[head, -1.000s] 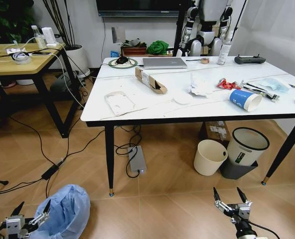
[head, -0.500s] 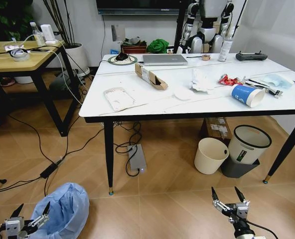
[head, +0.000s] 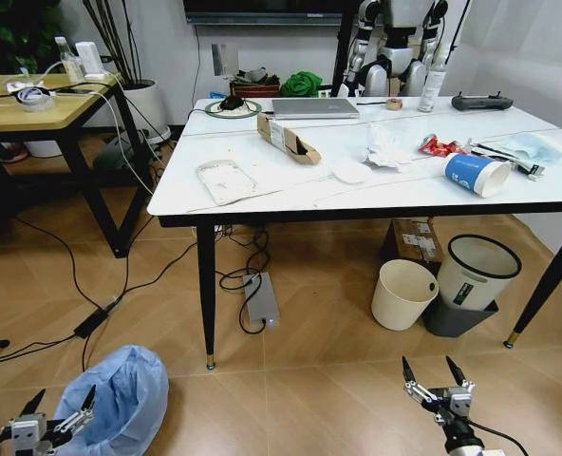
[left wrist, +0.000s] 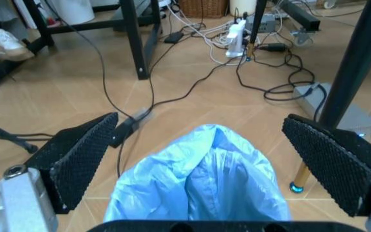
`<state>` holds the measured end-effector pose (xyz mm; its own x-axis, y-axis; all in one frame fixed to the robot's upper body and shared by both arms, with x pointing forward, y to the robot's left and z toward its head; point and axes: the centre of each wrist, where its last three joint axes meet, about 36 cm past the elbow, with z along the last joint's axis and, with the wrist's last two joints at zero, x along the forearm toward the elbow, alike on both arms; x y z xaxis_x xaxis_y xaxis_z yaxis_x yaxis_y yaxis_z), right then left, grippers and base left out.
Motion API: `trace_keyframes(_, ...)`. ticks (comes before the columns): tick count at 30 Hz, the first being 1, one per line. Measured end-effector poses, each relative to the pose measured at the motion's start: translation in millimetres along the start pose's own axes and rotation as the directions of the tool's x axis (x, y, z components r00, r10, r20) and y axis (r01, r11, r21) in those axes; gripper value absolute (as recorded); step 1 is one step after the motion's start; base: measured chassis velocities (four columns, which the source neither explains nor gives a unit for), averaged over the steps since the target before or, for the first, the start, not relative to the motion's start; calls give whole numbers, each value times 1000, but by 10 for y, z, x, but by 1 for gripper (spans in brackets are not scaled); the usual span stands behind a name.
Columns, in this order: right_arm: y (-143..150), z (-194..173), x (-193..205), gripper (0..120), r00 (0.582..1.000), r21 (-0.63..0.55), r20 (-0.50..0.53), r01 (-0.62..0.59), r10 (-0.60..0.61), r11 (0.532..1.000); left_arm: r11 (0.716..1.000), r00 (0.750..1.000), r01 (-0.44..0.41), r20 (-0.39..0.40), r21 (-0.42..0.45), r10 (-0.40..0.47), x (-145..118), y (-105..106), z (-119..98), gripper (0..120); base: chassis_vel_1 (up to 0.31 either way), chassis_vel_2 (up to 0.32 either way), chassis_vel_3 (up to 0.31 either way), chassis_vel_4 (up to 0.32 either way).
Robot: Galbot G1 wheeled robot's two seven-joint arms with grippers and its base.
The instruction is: Pick up the trash bin and place the trash from the table into it.
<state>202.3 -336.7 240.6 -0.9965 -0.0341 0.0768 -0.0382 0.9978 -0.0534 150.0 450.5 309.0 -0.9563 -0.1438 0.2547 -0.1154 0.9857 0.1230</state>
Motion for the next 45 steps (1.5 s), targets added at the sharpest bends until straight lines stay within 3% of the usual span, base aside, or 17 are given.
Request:
trace_keyframes(23,-6,33,10,100,1000,2,2,1,-1,1000,1000,1000,10,-17,-3,-10,15,1,77,100,0,0,0,0)
trace_keyframes(31,15,30,-86,100,1000,-4,17,8,-8,1000,993,995,91,-23,-75,-93,-56,419,62,100,0,0,0,0)
trace_keyframes(35,48,130,-76,100,999,-6,22,30,-30,1000,982,982,170,-63,-80,-176,-302,795,16,100,0,0,0,0)
trace_keyframes(40,64,235,3,100,998,1,10,54,-54,999,981,969,193,-157,-3,-191,-504,866,-58,100,0,0,0,0)
trace_keyframes(45,71,237,7,100,998,1,11,58,-58,998,982,953,186,-249,42,-170,-597,846,48,100,0,0,0,0)
